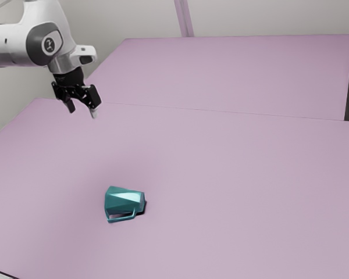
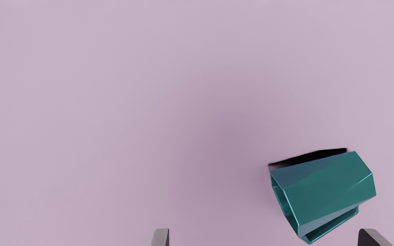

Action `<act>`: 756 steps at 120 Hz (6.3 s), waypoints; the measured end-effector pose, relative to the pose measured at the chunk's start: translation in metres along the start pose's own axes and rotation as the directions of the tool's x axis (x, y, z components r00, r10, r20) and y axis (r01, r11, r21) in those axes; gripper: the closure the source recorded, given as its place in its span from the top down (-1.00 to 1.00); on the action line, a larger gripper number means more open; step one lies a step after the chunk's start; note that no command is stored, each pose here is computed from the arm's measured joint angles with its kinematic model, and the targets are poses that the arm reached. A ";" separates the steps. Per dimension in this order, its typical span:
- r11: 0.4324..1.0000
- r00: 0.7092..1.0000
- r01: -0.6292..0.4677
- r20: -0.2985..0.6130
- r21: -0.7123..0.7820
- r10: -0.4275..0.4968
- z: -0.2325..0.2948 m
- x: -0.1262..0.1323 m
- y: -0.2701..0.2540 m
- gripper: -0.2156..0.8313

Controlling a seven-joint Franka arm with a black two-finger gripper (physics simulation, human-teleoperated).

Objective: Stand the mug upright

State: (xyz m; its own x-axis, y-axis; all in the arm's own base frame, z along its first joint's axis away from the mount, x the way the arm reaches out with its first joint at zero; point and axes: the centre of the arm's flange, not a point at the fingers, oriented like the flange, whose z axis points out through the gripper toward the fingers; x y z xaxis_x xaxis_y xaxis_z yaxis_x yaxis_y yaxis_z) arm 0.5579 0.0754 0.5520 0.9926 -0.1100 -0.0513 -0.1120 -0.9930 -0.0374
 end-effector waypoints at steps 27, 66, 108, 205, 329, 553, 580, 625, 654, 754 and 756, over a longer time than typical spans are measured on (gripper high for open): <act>0.999 0.998 0.002 -0.056 -0.041 -0.004 0.013 -0.031 -0.005 0.59; 0.978 0.970 0.023 -0.233 -0.208 -0.072 0.084 -0.130 -0.033 0.59; 0.834 0.881 -0.129 -0.448 -0.537 -0.152 0.187 -0.182 -0.016 0.59; 0.830 0.728 -0.362 -0.685 -0.424 -0.032 0.279 -0.213 -0.004 0.59; 0.817 0.661 -0.491 -0.741 -0.304 0.120 0.292 -0.195 0.039 -0.25; 0.783 0.780 -0.616 -0.216 -0.091 0.588 0.138 -0.144 0.039 -0.91; 0.912 0.910 -0.404 -0.133 -0.073 0.393 0.148 -0.146 0.025 -0.91; 0.988 0.978 -0.146 -0.159 -0.058 0.136 0.165 -0.123 0.022 -0.91; 0.997 0.967 -0.045 -0.253 -0.061 0.028 0.163 -0.105 0.036 -0.91; 0.988 0.962 0.084 -0.247 -0.133 -0.115 0.187 -0.086 0.071 -0.91; 0.987 0.962 0.086 -0.247 -0.133 -0.117 0.188 -0.086 0.071 -0.91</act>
State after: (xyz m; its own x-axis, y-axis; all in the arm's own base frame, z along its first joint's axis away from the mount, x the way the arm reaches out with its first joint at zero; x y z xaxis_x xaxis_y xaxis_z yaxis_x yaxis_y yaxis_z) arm 0.4562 0.0226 0.3667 0.9794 -0.0005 0.2018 -0.0194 -0.9956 0.0917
